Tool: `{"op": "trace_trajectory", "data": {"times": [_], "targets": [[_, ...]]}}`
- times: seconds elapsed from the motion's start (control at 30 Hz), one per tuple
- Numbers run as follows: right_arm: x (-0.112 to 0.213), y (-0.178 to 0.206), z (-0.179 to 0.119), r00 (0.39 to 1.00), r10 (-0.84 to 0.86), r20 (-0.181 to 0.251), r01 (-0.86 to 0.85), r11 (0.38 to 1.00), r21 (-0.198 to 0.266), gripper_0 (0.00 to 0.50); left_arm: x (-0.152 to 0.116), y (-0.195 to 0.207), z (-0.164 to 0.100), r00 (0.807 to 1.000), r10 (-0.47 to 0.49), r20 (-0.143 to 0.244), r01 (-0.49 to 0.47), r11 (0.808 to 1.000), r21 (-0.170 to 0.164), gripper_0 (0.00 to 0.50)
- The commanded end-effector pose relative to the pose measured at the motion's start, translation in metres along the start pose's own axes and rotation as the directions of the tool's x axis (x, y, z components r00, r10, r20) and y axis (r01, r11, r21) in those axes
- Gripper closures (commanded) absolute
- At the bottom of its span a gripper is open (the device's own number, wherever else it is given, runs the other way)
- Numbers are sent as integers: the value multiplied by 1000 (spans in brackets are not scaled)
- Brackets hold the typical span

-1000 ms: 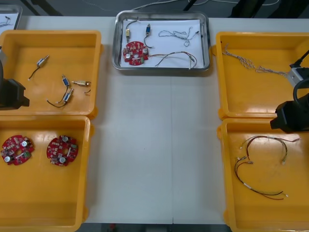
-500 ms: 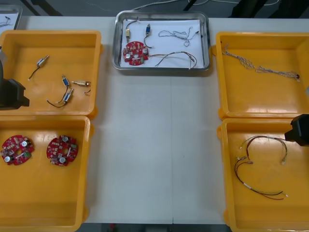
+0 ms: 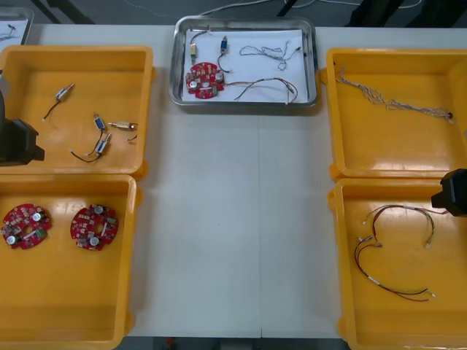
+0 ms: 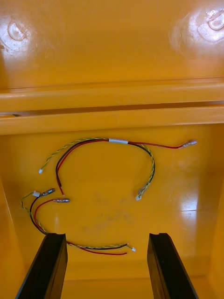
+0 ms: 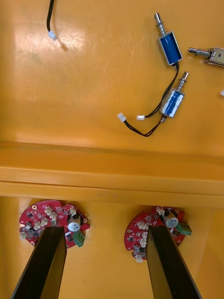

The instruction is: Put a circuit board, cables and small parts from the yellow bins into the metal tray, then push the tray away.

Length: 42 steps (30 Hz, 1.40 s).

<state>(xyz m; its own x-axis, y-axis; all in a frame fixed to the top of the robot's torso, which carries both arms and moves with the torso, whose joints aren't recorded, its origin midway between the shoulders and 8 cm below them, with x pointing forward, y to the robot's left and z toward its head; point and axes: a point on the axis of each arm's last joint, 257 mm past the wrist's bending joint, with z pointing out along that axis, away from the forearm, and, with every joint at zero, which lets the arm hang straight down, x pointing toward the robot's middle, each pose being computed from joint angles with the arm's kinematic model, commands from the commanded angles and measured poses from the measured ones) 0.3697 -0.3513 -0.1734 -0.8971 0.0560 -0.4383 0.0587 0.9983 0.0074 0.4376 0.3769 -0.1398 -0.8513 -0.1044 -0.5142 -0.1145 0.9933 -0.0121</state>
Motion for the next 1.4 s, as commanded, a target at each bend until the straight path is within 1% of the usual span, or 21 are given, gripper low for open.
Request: {"op": "trace_trajectory", "data": {"times": [0.03,1.4], "targets": [[-6,-5,-10,999,-6,39,6,1000,13,0,-12,17,-16,993,108,46,-106,993,-49,0],[-6,-5,-10,999,-7,36,7,1000,11,0,-12,17,-16,993,108,46,-106,993,-49,0]]}}
